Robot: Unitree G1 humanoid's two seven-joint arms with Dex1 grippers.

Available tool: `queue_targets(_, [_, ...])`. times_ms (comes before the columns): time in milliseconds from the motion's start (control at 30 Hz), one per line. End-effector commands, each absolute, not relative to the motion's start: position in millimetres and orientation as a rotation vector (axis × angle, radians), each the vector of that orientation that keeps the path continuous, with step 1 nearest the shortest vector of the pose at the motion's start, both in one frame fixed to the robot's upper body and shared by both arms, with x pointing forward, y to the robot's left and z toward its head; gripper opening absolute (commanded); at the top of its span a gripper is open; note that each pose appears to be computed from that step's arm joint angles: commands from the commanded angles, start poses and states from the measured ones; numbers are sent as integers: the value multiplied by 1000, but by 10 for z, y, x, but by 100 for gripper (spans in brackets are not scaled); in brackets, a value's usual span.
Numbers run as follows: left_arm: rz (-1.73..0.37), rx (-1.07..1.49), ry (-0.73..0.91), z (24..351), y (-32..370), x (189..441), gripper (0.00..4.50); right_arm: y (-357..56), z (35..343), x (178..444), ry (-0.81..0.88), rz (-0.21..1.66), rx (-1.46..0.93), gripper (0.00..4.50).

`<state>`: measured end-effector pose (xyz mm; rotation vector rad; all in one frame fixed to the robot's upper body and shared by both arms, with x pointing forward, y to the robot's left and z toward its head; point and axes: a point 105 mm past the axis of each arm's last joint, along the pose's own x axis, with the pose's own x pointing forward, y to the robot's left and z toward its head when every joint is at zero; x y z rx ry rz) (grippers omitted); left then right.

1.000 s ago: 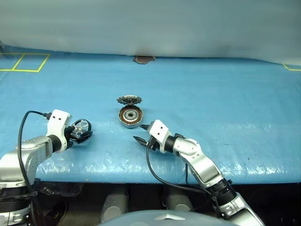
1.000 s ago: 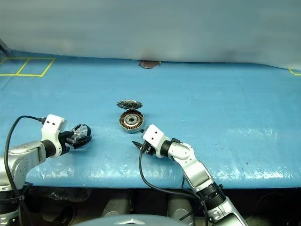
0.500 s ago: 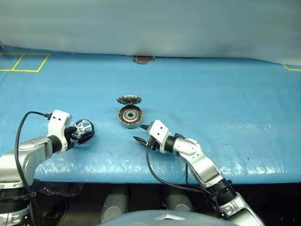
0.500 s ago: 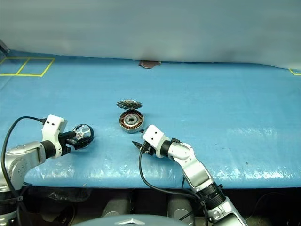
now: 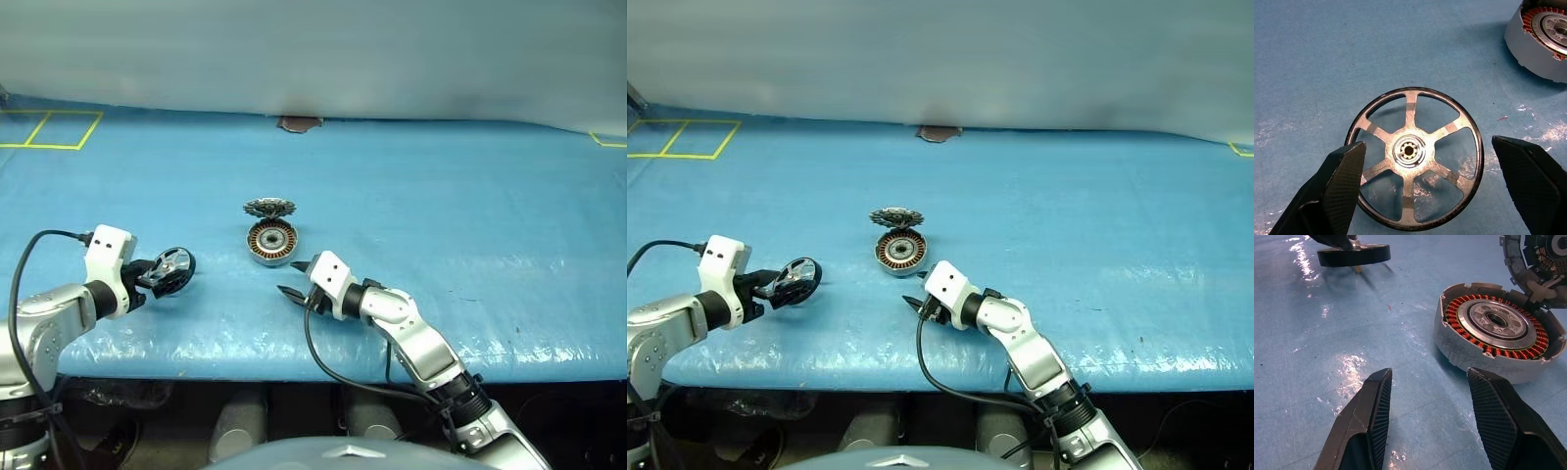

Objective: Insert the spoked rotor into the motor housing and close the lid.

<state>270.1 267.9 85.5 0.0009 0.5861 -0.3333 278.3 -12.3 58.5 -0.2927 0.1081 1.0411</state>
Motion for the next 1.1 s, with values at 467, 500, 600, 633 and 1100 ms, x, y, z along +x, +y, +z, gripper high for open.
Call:
queue_targets(467, [-312,-86,550,866,2596,2779,449,-90,665,2749,79,1054,-288,258])
queue_targets(500, [-317,-95,548,870,2586,2783,449,-89,665,2751,80,1055,-289,258])
queue_targets(600, [-320,-99,554,866,2570,2787,449,-90,663,2761,81,1053,-292,258])
queue_targets(633, [-315,-95,563,853,2573,2785,449,-91,661,2761,82,1053,-294,258])
queue_targets(1100, [-311,-20,651,676,2563,2723,449,-99,678,2778,75,1039,-296,258])
